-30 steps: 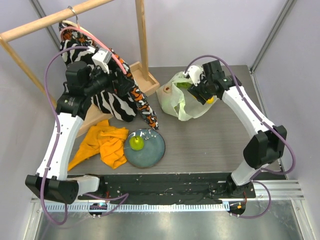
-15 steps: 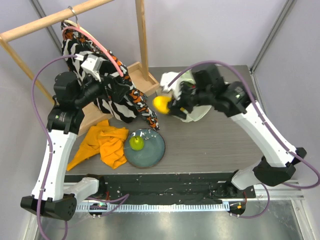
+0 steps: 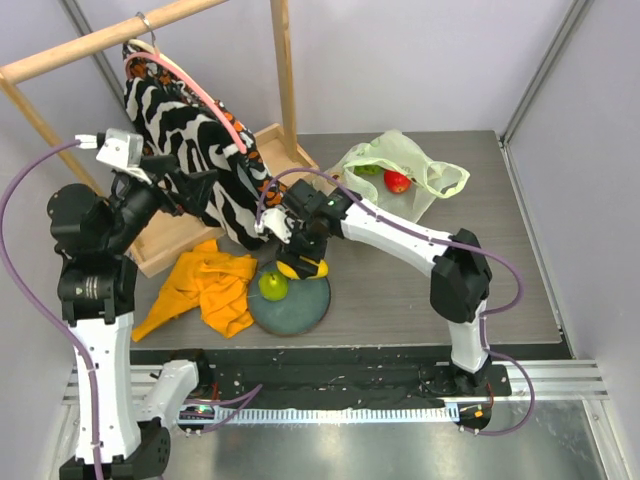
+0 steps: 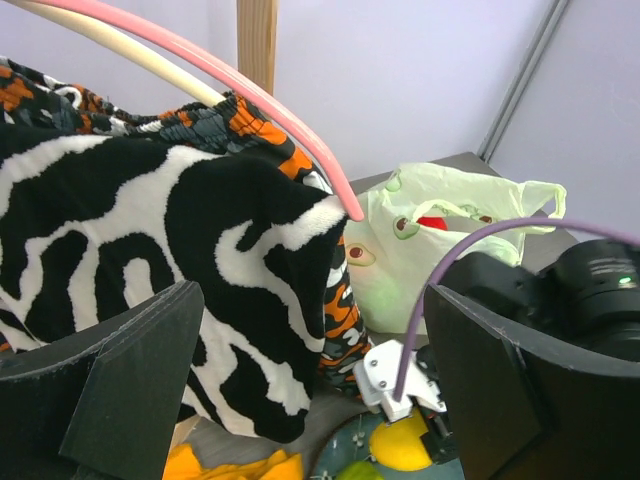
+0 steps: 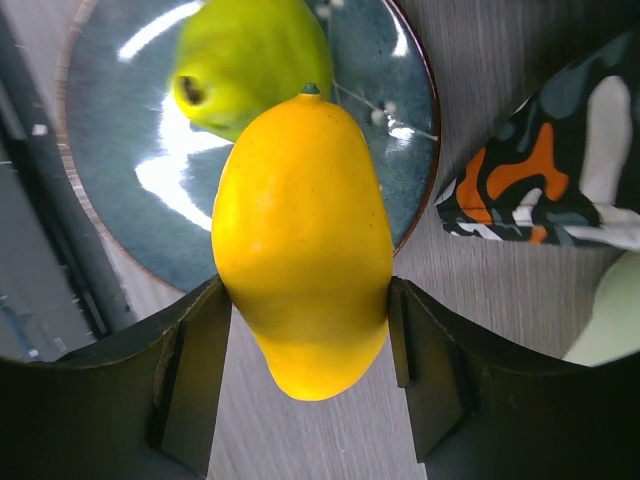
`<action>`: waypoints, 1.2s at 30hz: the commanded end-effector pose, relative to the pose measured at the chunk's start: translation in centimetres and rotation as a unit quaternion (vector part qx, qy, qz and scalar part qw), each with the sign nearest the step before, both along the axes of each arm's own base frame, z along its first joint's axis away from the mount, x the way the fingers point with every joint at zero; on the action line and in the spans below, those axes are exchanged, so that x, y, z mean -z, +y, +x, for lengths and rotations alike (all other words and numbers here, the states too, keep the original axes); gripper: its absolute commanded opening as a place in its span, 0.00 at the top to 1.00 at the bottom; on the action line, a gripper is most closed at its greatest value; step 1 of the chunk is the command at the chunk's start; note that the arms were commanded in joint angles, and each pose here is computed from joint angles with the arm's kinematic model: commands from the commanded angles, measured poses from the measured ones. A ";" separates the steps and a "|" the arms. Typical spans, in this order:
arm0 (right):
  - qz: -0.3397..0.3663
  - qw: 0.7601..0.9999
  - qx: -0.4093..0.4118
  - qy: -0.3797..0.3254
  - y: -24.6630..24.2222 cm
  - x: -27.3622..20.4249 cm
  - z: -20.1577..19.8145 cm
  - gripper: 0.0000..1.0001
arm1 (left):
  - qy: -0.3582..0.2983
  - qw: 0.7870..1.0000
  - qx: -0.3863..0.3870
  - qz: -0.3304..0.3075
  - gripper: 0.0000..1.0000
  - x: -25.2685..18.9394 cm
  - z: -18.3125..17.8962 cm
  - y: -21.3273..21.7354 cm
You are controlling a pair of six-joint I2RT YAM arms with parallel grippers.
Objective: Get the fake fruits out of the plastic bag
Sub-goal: Place the fake fruit on the plate.
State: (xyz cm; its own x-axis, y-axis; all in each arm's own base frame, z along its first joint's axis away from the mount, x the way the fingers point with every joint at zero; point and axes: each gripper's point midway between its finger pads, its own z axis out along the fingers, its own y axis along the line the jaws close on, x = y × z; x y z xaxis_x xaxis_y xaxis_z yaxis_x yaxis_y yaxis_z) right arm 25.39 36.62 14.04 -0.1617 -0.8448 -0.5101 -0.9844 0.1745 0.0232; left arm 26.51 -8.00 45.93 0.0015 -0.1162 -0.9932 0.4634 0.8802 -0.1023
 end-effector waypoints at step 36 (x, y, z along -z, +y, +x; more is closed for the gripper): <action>-0.020 0.999 0.009 -0.030 -9.0 -7.0 -1.0 0.23 | 0.042 0.997 0.037 -0.048 0.03 1.7 3.8 -0.8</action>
